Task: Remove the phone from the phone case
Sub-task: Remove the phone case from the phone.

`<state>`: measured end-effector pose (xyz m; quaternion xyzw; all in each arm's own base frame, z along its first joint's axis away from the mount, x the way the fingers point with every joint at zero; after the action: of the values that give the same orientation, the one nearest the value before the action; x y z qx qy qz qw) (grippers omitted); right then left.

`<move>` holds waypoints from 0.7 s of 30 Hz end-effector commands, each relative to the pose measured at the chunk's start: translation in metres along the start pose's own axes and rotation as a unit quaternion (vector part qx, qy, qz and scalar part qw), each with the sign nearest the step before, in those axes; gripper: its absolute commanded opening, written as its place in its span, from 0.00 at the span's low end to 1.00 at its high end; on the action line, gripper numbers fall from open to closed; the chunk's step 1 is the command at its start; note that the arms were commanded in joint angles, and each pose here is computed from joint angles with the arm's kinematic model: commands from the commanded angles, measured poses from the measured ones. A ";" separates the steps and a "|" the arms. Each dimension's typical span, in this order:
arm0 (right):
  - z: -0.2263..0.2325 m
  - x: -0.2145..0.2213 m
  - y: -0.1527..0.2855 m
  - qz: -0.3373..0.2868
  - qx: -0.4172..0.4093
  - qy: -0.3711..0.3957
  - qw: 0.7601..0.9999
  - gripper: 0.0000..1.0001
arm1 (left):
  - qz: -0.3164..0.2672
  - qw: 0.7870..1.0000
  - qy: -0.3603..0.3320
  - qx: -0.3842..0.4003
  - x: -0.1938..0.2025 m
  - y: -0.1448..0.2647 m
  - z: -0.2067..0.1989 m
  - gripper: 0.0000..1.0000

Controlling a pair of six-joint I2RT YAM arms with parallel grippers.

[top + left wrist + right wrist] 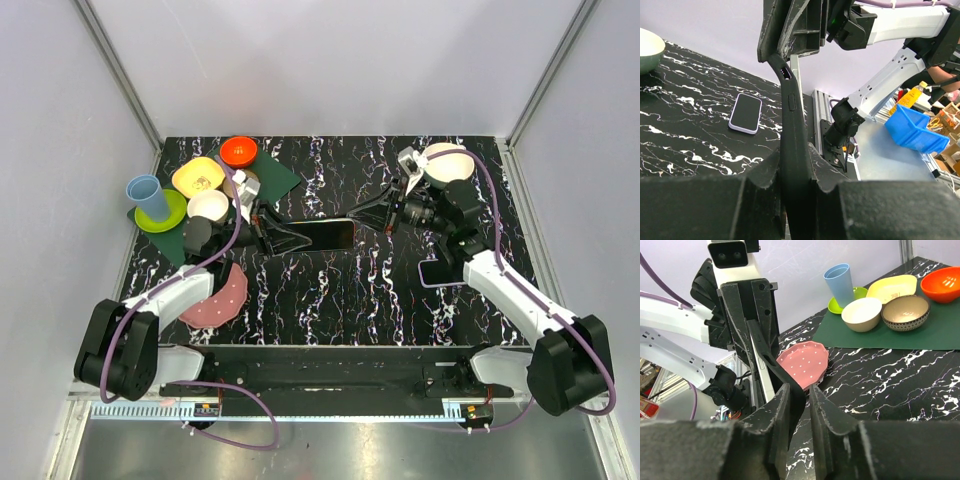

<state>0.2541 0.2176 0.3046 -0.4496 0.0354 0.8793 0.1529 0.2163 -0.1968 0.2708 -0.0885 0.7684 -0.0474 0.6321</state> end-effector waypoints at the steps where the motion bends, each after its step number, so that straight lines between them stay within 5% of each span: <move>1: 0.011 0.010 0.001 0.019 -0.017 -0.001 1.000 0.30 | -0.054 0.975 -0.196 0.092 -0.043 -0.009 -0.043 0.00; 21: 0.031 -0.032 0.035 -0.064 -0.028 0.013 0.997 0.59 | -0.060 0.980 -0.184 0.053 -0.046 -0.005 -0.029 0.00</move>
<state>0.2406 0.1885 0.3289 -0.4440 0.0019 0.8781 0.1782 0.2031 -0.1998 0.2845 -0.0768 0.7243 -0.0762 0.6810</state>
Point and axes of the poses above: each gripper's point midway between its finger pads, its own y axis back along the fingers, its own z axis along the line the jaws close on, x = y × z, the point moved 6 cm from there along y, back along the fingers, and after that the axes turned 13 degrees about -y, right-handed, at the moved point
